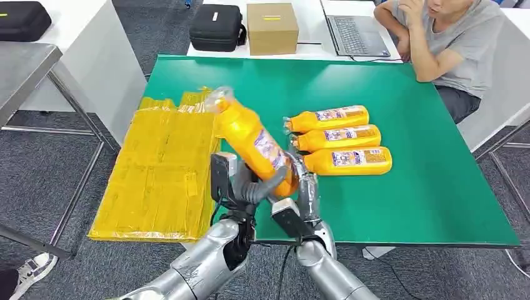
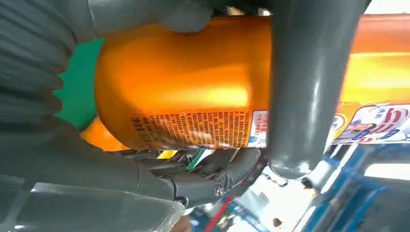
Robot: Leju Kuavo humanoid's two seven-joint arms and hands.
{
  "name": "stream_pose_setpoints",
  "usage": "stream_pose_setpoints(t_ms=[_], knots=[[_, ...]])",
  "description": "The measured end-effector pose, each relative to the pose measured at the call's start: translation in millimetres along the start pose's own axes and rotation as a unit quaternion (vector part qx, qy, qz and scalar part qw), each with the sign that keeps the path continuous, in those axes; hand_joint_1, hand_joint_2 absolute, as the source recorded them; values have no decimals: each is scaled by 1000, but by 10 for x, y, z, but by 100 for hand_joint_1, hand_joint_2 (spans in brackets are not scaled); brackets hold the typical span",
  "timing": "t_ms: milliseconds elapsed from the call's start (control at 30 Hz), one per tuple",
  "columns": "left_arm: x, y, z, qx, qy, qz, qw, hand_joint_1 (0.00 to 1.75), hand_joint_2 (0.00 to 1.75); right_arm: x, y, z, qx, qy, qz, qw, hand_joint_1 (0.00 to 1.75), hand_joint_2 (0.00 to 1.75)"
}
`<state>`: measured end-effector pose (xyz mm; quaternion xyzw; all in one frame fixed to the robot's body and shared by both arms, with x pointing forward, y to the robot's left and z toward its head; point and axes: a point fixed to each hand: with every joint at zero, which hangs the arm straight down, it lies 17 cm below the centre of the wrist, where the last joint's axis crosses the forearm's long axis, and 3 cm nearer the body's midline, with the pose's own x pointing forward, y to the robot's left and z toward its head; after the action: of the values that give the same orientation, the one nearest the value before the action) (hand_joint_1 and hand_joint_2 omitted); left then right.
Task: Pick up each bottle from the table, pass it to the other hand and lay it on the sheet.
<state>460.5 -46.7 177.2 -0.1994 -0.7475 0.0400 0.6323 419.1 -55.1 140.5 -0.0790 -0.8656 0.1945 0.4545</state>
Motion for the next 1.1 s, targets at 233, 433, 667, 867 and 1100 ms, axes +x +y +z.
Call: stream_pose_setpoints(t_ms=[233,433,667,867,1100], knots=[[160,374,-174,47,-36,-30,998,0,175,-59,67,167,2,19,1,1000,175,175],[127,454,-180,57,-31,-31,997,0,175,-71,78,192,3,21,0,1000,175,175],[89,487,-188,58,-21,-21,998,0,175,-96,75,216,3,25,3,1000,175,175],[86,551,-200,65,-19,-18,998,0,175,-150,76,325,8,30,14,999,175,175],[46,630,-222,65,-4,-1,998,0,175,-226,75,477,13,41,25,999,175,175]])
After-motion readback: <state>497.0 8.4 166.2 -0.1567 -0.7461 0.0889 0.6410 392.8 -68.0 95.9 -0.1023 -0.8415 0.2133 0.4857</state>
